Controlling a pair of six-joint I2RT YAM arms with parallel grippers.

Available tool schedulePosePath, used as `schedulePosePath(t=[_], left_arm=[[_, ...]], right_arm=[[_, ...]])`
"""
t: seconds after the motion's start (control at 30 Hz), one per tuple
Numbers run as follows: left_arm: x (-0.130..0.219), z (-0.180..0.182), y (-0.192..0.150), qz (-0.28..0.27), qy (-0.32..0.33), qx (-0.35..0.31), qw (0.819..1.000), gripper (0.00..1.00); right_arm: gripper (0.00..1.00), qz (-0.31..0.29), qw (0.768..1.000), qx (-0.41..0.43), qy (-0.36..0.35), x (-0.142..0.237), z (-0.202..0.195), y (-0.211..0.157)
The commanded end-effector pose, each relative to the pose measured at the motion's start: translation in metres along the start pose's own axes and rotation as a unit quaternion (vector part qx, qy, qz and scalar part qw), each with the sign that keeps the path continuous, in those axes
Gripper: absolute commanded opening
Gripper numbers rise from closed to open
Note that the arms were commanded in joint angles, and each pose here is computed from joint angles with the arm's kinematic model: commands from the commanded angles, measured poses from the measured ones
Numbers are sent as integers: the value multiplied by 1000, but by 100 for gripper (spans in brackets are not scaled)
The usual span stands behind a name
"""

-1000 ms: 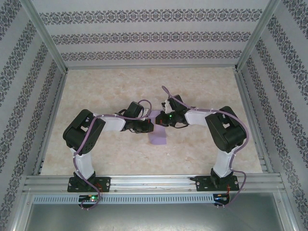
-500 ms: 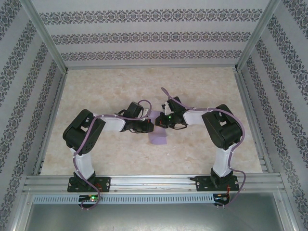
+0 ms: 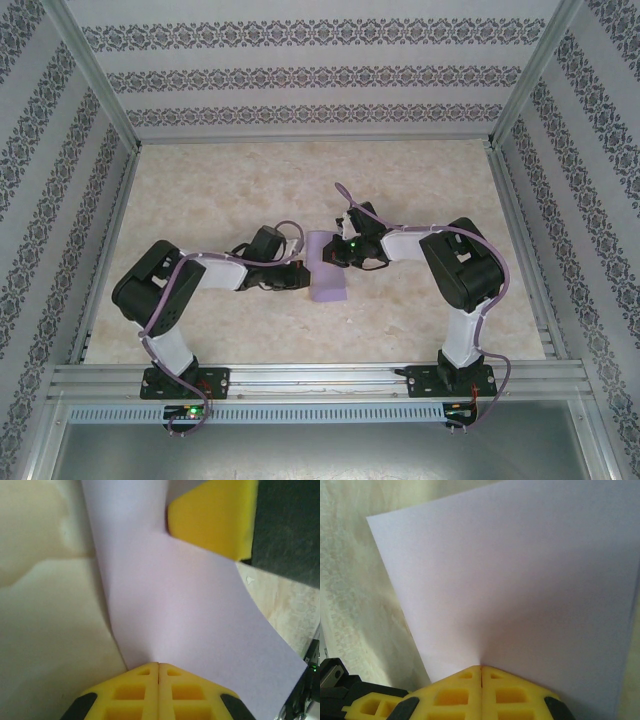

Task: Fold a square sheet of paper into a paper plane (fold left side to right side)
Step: First fold the square sheet of paper in half at the center of the table.

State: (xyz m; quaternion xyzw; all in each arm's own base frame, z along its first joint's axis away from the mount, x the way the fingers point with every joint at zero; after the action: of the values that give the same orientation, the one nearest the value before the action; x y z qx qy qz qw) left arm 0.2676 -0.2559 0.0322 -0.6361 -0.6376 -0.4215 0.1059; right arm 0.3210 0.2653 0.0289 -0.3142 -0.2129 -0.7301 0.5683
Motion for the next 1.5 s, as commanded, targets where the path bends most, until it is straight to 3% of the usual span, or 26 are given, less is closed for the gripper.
schedulePosePath(t=[0.0, 0.33, 0.63, 1.03, 1.47], left_arm=[[1, 4, -49, 78, 4, 64, 995, 6], [11, -14, 14, 21, 0, 29, 999, 6], [-1, -24, 37, -1, -19, 17, 1000, 6], [-25, -22, 7, 52, -30, 28, 998, 6], [-15, -11, -49, 115, 3, 45, 992, 6]], right_arm=[[0, -7, 995, -36, -88, 0, -51, -7], [0, -7, 996, -31, -84, 0, -46, -6], [0, -7, 996, -28, -85, -1, -45, -7], [0, -2, 995, -28, -95, -3, -50, -9], [0, -2, 994, -28, -103, -2, -54, -10]])
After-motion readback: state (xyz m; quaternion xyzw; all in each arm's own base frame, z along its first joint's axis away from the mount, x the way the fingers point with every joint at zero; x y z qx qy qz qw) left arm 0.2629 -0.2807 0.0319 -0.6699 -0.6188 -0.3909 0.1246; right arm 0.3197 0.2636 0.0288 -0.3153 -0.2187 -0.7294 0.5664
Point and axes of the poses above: each hand's point on the last joint's axis, 136 mm out from that joint toward the fingers, its own x axis back along the fingers, its own z axis along the line the jaws close on, y = z × x, the point moved 2 cm from there along x, back along the fingers, and after that the axes turned 14 degrees about -x, right-handed, at the moved point
